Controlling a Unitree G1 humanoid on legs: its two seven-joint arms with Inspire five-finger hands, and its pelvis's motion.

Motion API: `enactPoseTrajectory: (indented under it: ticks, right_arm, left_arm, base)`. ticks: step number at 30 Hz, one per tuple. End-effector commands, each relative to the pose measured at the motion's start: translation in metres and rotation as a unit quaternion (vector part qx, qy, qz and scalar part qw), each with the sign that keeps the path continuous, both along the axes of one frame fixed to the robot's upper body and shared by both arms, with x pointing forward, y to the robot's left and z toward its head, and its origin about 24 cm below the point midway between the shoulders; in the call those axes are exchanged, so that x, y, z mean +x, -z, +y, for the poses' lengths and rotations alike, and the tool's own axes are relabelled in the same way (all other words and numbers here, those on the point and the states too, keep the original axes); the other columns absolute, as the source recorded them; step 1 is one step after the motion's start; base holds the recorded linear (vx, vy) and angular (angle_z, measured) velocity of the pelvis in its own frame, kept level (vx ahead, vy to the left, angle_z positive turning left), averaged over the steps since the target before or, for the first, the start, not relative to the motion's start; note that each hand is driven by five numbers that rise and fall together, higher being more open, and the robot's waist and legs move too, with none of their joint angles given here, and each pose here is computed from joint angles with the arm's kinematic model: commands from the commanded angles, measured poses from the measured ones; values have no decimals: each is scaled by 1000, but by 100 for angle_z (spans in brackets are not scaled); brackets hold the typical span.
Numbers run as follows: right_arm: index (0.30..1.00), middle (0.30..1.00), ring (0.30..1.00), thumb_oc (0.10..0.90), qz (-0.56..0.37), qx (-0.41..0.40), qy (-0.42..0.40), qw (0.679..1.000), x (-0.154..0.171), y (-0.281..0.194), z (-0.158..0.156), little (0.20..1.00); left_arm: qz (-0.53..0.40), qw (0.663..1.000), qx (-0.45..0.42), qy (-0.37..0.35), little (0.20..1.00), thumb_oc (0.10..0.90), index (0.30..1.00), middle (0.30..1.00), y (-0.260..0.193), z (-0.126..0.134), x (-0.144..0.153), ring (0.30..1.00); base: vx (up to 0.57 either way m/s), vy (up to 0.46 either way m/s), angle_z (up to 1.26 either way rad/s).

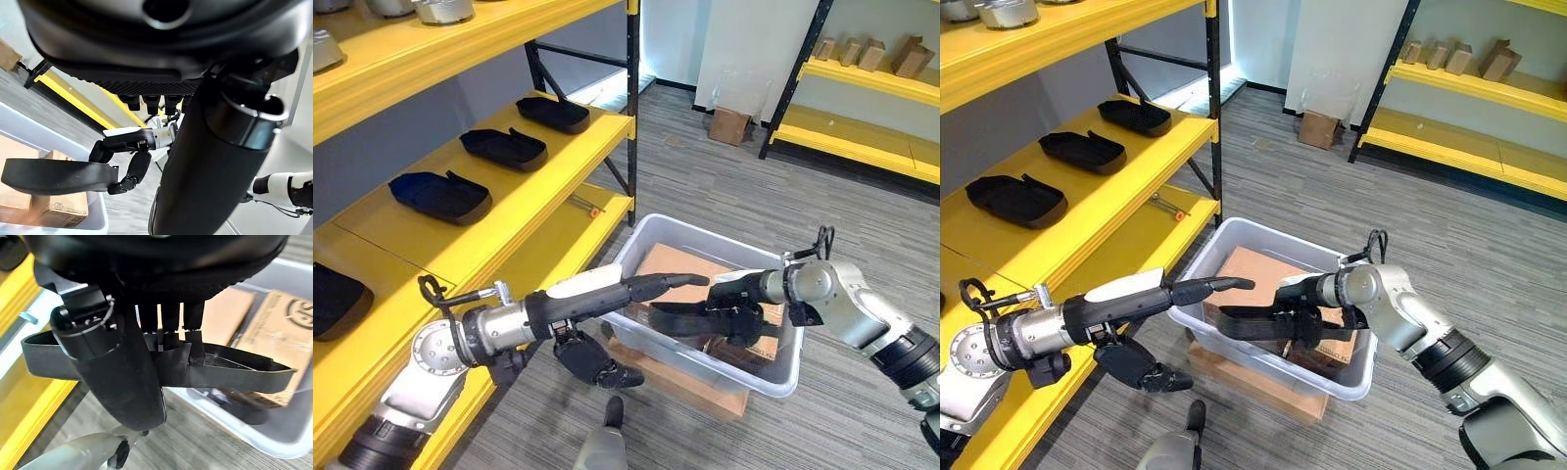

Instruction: Move parts from the plastic box to the shelf.

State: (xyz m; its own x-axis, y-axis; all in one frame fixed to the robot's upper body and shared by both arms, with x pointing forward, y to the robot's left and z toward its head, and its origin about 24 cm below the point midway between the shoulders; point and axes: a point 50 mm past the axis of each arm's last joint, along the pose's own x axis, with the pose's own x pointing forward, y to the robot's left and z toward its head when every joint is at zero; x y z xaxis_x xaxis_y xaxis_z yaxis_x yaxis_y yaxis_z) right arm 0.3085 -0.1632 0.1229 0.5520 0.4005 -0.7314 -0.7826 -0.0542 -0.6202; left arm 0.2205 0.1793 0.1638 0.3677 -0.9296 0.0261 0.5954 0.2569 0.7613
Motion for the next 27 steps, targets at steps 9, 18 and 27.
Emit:
enactPoseTrajectory:
  ticks: [9, 18, 27]
  right_arm:
    - [300, 300, 300, 400, -74, 18, -75, 994, 17, -44, 36, 300]
    - [300, 300, 300, 400, -78, 36, -83, 993, 21, -40, 48, 300]
    - [300, 300, 300, 400, -77, 88, -38, 992, 35, -32, 54, 300]
  left_arm:
    - [-33, 999, -11, 16, 1000, 900, 1000, 1000, -4, -16, 3, 1000]
    - [-9, 999, 18, -34, 1000, 900, 1000, 1000, 12, -15, 14, 1000]
    - [-80, 972, 26, -218, 1000, 900, 1000, 1000, 47, 6, 24, 1000]
  base:
    - [0, 0, 0]
    - [0, 2, 0]
    - [-3, -24, 6]
